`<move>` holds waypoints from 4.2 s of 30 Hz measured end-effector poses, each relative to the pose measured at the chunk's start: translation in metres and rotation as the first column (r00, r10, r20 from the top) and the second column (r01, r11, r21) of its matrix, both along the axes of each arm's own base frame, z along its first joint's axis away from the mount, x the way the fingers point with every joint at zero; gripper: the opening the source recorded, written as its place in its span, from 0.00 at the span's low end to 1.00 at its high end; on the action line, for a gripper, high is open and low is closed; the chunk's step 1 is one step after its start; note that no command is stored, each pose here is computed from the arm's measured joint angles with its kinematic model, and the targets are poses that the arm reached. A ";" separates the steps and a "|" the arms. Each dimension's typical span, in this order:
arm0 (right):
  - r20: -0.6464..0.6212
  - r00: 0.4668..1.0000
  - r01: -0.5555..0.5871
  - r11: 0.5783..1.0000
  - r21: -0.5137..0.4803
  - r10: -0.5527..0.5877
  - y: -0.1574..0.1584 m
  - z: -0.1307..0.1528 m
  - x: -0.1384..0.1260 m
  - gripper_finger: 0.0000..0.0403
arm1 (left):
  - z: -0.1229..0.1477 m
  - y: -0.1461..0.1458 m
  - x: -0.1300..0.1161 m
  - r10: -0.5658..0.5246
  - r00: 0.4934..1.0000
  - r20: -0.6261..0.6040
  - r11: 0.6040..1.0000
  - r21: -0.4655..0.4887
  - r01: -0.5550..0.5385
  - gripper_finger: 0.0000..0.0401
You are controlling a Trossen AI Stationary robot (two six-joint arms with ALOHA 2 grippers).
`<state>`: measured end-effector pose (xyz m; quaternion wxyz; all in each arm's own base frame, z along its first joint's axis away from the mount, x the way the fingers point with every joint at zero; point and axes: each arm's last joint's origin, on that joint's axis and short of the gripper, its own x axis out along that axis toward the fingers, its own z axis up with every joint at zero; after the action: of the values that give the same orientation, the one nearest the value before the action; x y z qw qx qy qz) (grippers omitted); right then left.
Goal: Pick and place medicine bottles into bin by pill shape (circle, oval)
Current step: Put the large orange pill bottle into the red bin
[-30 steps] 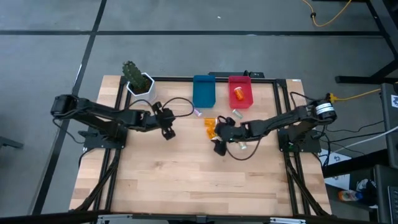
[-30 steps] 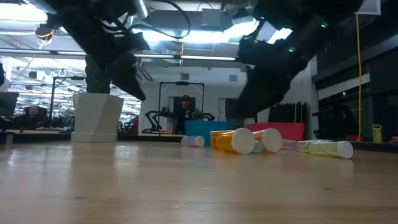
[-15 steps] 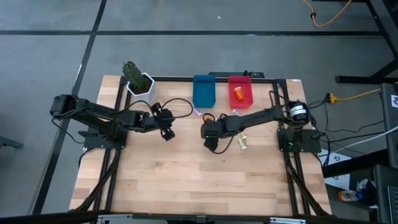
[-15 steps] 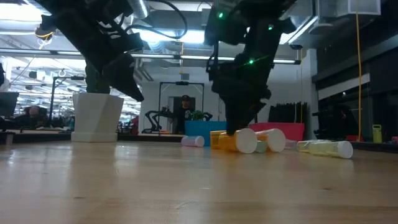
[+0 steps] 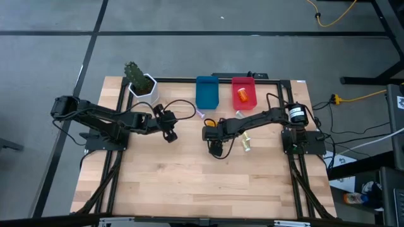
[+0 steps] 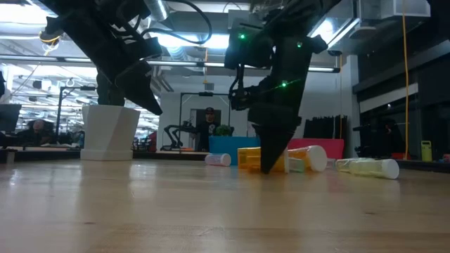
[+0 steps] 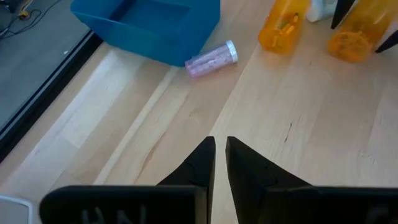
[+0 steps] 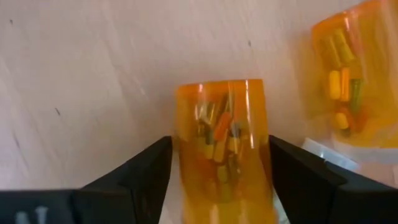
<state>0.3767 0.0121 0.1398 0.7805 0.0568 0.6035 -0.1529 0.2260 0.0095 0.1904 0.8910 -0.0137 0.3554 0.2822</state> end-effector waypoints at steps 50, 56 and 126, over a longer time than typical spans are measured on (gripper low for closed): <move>0.110 0.839 0.544 0.822 -0.168 -0.533 -0.201 0.105 -0.133 0.52 | 0.001 0.000 0.001 -0.002 1.000 0.008 1.000 0.001 0.002 0.09; 0.122 0.849 0.525 0.847 -0.081 -0.515 -0.200 0.105 -0.131 0.56 | 0.001 0.000 0.001 -0.001 1.000 0.008 1.000 0.001 0.001 0.09; 0.112 0.935 0.316 0.935 0.160 -0.336 -0.056 0.016 -0.104 0.58 | 0.001 0.000 0.001 0.004 1.000 0.012 1.000 -0.005 -0.004 0.09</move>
<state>0.2731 -0.0439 0.1557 0.7781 0.2209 0.5397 -0.2337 0.2268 0.0094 0.1910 0.8925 -0.0185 0.3505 0.2832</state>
